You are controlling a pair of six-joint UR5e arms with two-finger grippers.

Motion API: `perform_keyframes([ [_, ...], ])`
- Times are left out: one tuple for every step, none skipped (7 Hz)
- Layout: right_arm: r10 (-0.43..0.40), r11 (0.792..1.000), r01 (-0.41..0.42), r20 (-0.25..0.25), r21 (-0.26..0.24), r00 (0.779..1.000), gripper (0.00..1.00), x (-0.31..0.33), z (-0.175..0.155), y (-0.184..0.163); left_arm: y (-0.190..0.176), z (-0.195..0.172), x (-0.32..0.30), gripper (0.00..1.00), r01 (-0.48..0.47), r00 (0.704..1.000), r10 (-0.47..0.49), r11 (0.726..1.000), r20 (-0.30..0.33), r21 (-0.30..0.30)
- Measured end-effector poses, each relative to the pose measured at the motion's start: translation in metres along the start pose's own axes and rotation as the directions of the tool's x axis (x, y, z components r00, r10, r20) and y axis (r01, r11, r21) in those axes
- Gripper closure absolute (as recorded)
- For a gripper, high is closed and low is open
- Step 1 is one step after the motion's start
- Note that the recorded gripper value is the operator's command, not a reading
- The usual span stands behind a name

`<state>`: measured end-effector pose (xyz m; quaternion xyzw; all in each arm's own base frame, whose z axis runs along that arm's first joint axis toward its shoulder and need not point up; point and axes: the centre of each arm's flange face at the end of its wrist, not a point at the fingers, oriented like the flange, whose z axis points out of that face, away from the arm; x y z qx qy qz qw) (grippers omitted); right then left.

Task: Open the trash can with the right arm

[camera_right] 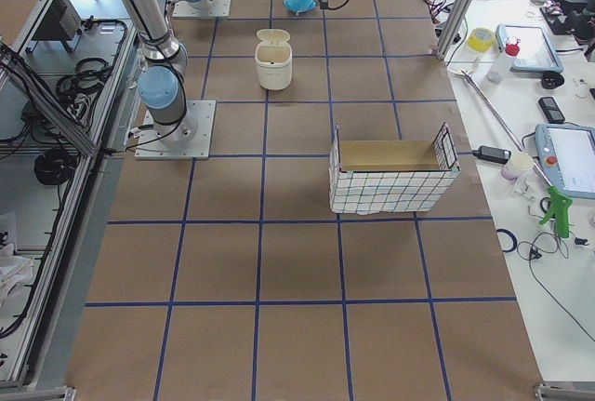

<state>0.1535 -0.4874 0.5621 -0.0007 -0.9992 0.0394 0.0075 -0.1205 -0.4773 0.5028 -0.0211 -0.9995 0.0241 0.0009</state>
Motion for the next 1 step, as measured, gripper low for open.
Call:
perform_keyframes([
  [0.001,1.000,-0.001,-0.001,0.000,1.000,0.00,0.0001,-0.0003,0.0003,0.0000,0.0000,0.0000,0.00,0.000,1.000,0.000,1.000,0.000,0.000],
])
